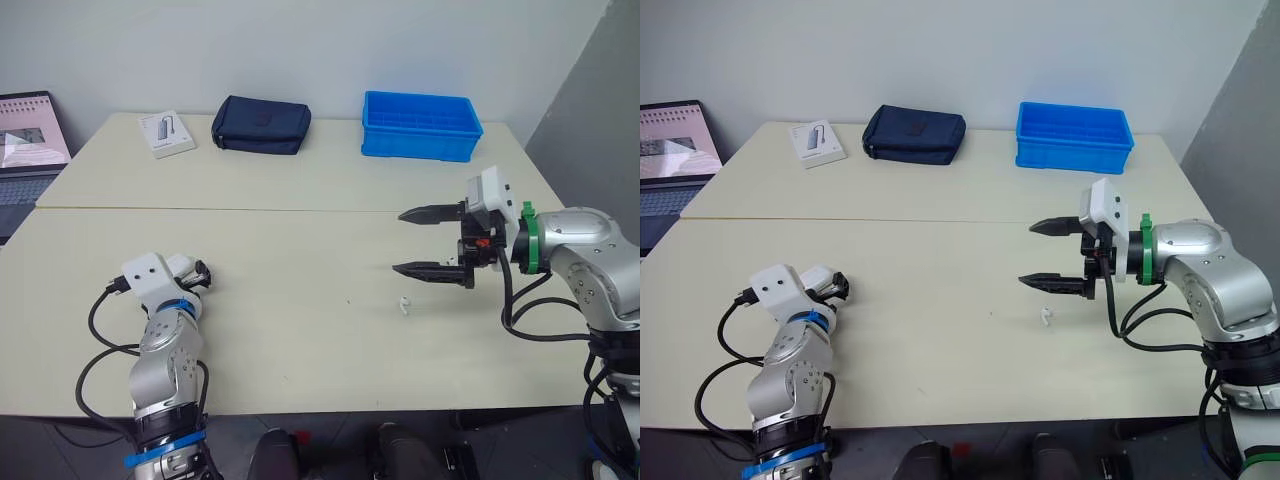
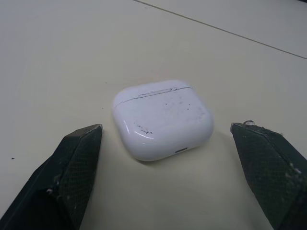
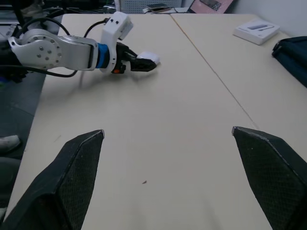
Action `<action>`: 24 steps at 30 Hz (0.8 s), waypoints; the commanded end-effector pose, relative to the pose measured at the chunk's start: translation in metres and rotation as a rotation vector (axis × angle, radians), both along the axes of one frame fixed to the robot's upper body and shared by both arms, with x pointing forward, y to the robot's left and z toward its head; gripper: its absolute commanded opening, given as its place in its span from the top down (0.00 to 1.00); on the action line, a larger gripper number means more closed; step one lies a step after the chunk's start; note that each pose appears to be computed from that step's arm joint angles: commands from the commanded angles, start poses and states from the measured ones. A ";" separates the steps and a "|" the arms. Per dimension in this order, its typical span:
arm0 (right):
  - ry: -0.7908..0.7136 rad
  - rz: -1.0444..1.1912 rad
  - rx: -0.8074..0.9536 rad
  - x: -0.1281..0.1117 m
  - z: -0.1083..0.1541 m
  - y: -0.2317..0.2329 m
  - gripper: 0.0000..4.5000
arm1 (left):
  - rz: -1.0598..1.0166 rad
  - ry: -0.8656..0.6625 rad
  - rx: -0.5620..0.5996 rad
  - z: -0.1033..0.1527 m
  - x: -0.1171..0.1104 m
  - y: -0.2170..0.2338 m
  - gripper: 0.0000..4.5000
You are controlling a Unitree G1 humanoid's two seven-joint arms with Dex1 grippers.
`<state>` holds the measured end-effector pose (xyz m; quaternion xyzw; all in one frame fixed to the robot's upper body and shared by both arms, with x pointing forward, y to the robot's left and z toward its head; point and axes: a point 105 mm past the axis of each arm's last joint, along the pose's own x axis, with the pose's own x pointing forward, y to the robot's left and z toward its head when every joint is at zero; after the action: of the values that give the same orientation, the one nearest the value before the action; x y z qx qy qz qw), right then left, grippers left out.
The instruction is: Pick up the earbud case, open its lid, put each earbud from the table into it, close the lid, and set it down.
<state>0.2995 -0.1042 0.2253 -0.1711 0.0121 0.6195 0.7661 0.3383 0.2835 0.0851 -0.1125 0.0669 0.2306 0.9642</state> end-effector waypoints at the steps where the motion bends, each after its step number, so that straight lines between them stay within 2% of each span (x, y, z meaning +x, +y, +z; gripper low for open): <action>1: -0.017 0.043 -0.006 0.002 0.007 0.006 0.00 | 0.043 0.002 -0.006 -0.002 0.004 0.002 0.00; 9: -0.037 0.072 -0.014 0.025 0.007 0.029 0.00 | 0.078 -0.015 -0.027 0.001 0.020 0.000 0.00; 22: -0.047 0.096 0.003 0.024 0.007 0.036 0.00 | 0.097 0.015 -0.038 -0.003 0.019 -0.001 0.00; 24: -0.048 0.090 0.005 0.024 0.007 0.035 0.00 | 0.101 0.017 -0.034 -0.002 0.017 0.000 0.09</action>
<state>0.3266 -0.0667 0.2206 -0.1722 0.0096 0.6516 0.7387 0.3578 0.2855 0.0890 -0.1276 0.0599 0.2777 0.9503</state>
